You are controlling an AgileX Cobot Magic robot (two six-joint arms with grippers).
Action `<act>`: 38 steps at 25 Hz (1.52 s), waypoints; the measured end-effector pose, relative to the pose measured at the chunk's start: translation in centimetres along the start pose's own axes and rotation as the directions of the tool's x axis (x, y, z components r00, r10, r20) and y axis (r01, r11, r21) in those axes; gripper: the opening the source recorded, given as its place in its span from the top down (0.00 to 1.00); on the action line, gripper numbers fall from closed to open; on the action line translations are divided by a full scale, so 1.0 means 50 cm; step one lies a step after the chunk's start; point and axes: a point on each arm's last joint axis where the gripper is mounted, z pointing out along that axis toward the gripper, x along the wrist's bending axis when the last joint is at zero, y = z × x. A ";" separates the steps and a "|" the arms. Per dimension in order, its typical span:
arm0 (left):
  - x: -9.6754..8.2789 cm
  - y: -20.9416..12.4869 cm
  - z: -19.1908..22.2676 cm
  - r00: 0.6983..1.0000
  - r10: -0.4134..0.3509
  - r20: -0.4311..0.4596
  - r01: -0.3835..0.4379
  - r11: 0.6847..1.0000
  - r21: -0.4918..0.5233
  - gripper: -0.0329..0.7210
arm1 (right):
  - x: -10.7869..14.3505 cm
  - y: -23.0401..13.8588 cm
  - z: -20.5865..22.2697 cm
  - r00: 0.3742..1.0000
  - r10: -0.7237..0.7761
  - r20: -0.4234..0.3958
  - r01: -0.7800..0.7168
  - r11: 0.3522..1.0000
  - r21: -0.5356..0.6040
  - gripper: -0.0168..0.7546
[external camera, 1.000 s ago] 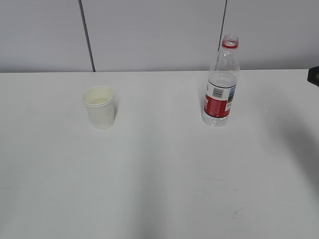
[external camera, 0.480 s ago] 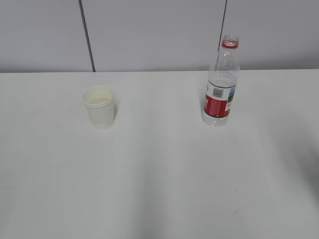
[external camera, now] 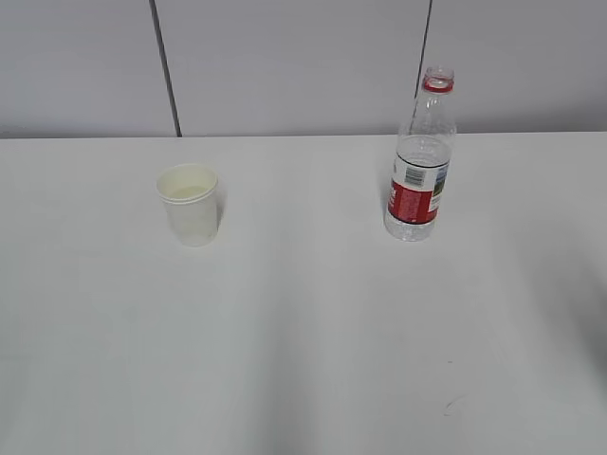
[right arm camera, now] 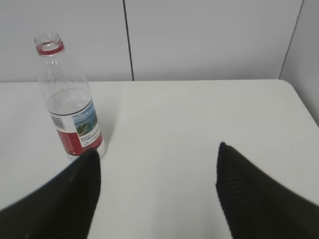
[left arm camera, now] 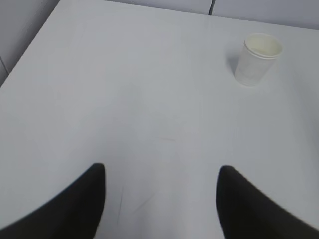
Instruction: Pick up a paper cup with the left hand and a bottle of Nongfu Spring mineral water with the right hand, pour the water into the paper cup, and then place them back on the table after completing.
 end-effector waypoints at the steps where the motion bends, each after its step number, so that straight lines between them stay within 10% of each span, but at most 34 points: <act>1: 0.000 0.000 0.000 1.000 0.000 0.000 0.000 1.000 0.000 0.38 | 0.000 -0.003 0.000 1.000 -0.017 0.002 0.017 1.000 0.003 0.29; 15: 0.000 0.000 0.000 1.000 0.000 -0.001 0.000 1.000 0.000 0.38 | -0.007 -0.017 0.005 0.998 -0.040 0.058 0.037 0.998 0.058 0.29; 25: 0.000 0.000 0.000 1.000 0.000 -0.001 0.000 1.000 0.000 0.38 | 0.037 -0.041 -0.009 0.995 -0.044 -0.086 0.063 0.971 0.231 0.29; 38: 0.000 0.000 0.000 1.000 0.000 -0.001 0.000 1.000 0.000 0.38 | 0.014 0.037 -0.214 0.994 0.077 -0.079 -0.055 0.967 0.249 0.29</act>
